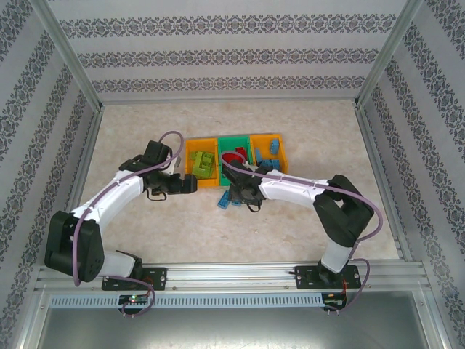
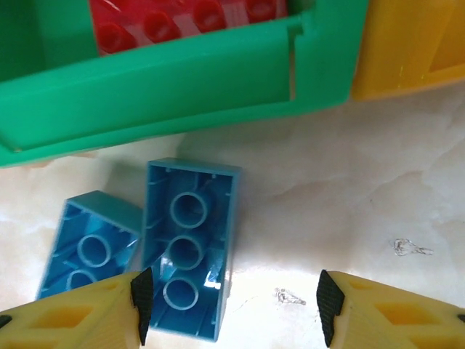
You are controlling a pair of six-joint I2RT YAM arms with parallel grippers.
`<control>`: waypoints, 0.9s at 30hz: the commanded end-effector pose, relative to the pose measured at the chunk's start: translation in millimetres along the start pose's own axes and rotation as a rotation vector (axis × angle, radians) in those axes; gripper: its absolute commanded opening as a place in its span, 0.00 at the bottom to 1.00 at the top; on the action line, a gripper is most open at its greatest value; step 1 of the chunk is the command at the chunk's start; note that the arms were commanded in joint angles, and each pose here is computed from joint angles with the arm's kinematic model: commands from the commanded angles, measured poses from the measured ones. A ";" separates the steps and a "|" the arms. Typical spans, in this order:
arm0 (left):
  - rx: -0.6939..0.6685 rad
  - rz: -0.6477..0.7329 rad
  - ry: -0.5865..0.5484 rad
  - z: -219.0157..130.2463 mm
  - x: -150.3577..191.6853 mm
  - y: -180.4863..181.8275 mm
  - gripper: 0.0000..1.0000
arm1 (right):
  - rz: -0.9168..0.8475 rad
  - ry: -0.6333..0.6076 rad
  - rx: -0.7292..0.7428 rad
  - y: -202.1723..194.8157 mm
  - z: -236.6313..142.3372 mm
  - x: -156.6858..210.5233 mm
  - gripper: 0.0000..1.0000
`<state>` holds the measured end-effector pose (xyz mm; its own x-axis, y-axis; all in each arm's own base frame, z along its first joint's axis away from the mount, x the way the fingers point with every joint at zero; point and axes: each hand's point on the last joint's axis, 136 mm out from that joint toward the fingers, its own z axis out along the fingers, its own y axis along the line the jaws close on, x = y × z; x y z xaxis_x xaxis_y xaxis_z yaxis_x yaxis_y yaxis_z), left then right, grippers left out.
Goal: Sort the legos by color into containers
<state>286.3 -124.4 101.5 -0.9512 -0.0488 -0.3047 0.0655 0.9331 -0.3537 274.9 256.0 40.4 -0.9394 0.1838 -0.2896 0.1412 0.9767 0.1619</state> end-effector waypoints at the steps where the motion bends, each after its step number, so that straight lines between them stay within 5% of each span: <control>1: 0.034 0.061 -0.029 -2.8 -1.6 -11.6 1.00 | 0.062 0.002 0.042 -12.4 8.7 -4.5 0.62; 17: 0.058 0.096 -0.029 2.0 -4.2 -24.3 1.00 | 0.076 0.041 0.135 -74.8 -2.8 30.1 0.58; 27: 0.061 0.114 -0.029 4.8 -8.5 -32.0 1.00 | -0.019 -0.052 0.050 -48.4 -32.8 13.3 0.64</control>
<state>285.4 -146.2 102.5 -0.9424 0.0208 -0.3337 0.1485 0.9203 -0.3620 240.2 201.8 45.0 -0.9323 0.2116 -0.2934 0.1855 0.9760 0.1144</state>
